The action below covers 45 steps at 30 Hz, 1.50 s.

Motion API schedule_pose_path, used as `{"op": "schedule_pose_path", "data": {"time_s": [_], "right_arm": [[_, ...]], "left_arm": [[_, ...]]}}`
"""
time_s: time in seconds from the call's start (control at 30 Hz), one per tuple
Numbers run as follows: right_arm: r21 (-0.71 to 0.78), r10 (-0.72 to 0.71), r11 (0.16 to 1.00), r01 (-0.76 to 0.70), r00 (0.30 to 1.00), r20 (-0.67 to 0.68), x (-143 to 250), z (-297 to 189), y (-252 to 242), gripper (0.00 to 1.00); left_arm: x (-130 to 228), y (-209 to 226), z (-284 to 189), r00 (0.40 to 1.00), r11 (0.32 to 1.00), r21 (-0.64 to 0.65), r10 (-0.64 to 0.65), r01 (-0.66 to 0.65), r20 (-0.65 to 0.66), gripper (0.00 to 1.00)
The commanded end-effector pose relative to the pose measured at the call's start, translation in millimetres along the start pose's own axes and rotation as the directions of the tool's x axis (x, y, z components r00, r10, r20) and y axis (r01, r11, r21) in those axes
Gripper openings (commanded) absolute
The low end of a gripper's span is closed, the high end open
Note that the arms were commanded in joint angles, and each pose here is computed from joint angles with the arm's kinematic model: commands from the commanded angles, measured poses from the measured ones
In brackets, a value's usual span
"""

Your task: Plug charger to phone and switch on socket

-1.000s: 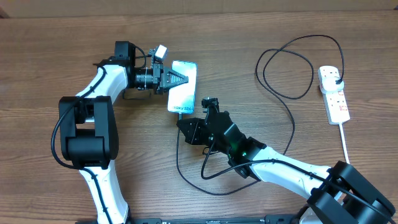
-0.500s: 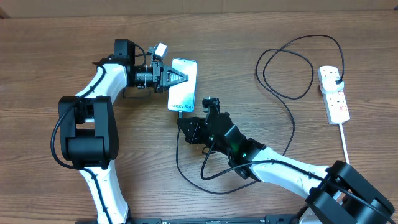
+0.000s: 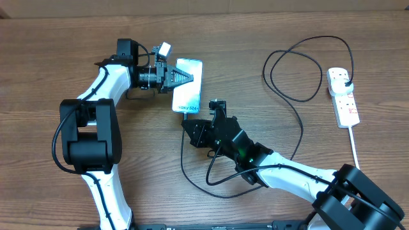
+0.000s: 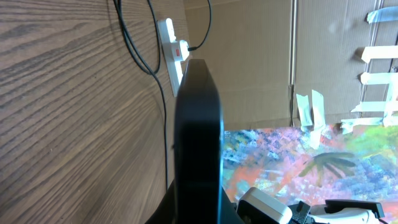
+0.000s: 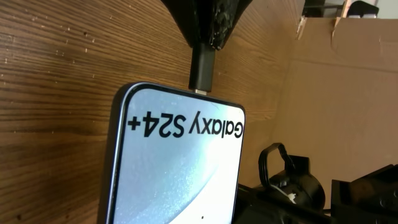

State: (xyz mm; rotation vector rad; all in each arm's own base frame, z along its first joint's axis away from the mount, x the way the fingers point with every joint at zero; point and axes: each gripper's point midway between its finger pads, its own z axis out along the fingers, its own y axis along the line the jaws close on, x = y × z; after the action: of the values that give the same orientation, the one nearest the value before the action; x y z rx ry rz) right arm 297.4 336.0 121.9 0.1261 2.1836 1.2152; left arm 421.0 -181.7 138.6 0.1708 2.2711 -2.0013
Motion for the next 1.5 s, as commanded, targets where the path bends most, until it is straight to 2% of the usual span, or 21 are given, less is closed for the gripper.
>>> {"op": "schedule_pose_path", "data": {"time_s": [0.0, 0.13, 0.2, 0.27, 0.4, 0.5, 0.67, 0.8, 0.93, 1.0, 1.13, 1.2, 1.37, 1.47], "right_arm": [[0.069, 0.013, 0.997, -0.045, 0.911, 0.412, -105, -19, -2, 0.04], [0.062, 0.014, 0.997, -0.044, 0.91, 0.415, -106, -19, 0, 0.05], [0.065, 0.013, 0.997, -0.043, 0.916, 0.401, -103, -18, -1, 0.32], [0.07, 0.011, 0.997, -0.037, 0.938, 0.347, -92, -14, -4, 0.5], [0.116, 0.019, 0.993, -0.034, 0.991, 0.129, -48, -5, -21, 1.0], [0.176, 0.052, 0.983, -0.044, 0.998, -0.04, -12, -6, -39, 1.0], [0.202, 0.092, 0.978, -0.06, 0.984, -0.155, 7, -12, -51, 1.0], [-0.028, -0.009, 1.0, 0.001, 0.964, -0.265, 4, -15, -19, 1.0], [-0.285, -0.113, 0.958, 0.015, 0.938, -0.328, -9, -34, 11, 1.0], [-0.315, -0.101, 0.949, -0.015, 0.932, -0.349, -18, -43, 8, 1.0], [-0.327, -0.05, 0.941, -0.088, 0.919, -0.39, -33, -60, -7, 1.0], [-0.342, -0.048, 0.934, -0.102, 0.914, -0.402, -36, -65, -8, 1.0], [-0.35, -0.06, 0.932, -0.098, 0.908, -0.415, -30, -64, -5, 1.0], [-0.345, -0.069, 0.934, -0.088, 0.905, -0.419, -23, -60, -1, 1.0]], "left_arm": [[20, 5, 15, 0.997, 0.997, 0.028, -0.064, 0.065, -0.048, 0.04], [20, 5, 15, 0.997, 0.998, 0.028, -0.063, 0.065, -0.048, 0.04], [20, 5, 15, 0.997, 0.998, 0.028, -0.061, 0.063, -0.048, 0.04], [20, 5, 15, 0.997, 0.998, 0.028, -0.061, 0.062, -0.048, 0.04], [20, 5, 15, 0.997, 0.998, 0.028, -0.061, 0.062, -0.048, 0.05], [18, 6, 15, 0.998, 0.999, 0.027, -0.043, 0.044, -0.045, 0.06], [16, 7, 16, 0.999, 1.0, 0.019, -0.018, 0.019, -0.042, 0.04], [16, 6, 16, 0.999, 1.0, 0.024, -0.018, 0.019, -0.042, 0.04], [18, -6, 17, 0.999, 0.995, 0.097, 0.007, -0.002, -0.05, 0.05], [21, -15, 18, 0.998, 0.989, 0.149, 0.028, -0.019, -0.057, 0.09], [30, -17, 28, 0.996, 0.988, 0.148, -0.022, 0.035, -0.09, 0.29], [34, -19, 33, 0.994, 0.988, 0.148, -0.034, 0.05, -0.106, 0.31], [42, -22, 49, 0.989, 0.987, 0.153, -0.022, 0.044, -0.144, 0.24], [46, -23, 56, 0.987, 0.987, 0.158, -0.004, 0.029, -0.16, 0.08]]}}
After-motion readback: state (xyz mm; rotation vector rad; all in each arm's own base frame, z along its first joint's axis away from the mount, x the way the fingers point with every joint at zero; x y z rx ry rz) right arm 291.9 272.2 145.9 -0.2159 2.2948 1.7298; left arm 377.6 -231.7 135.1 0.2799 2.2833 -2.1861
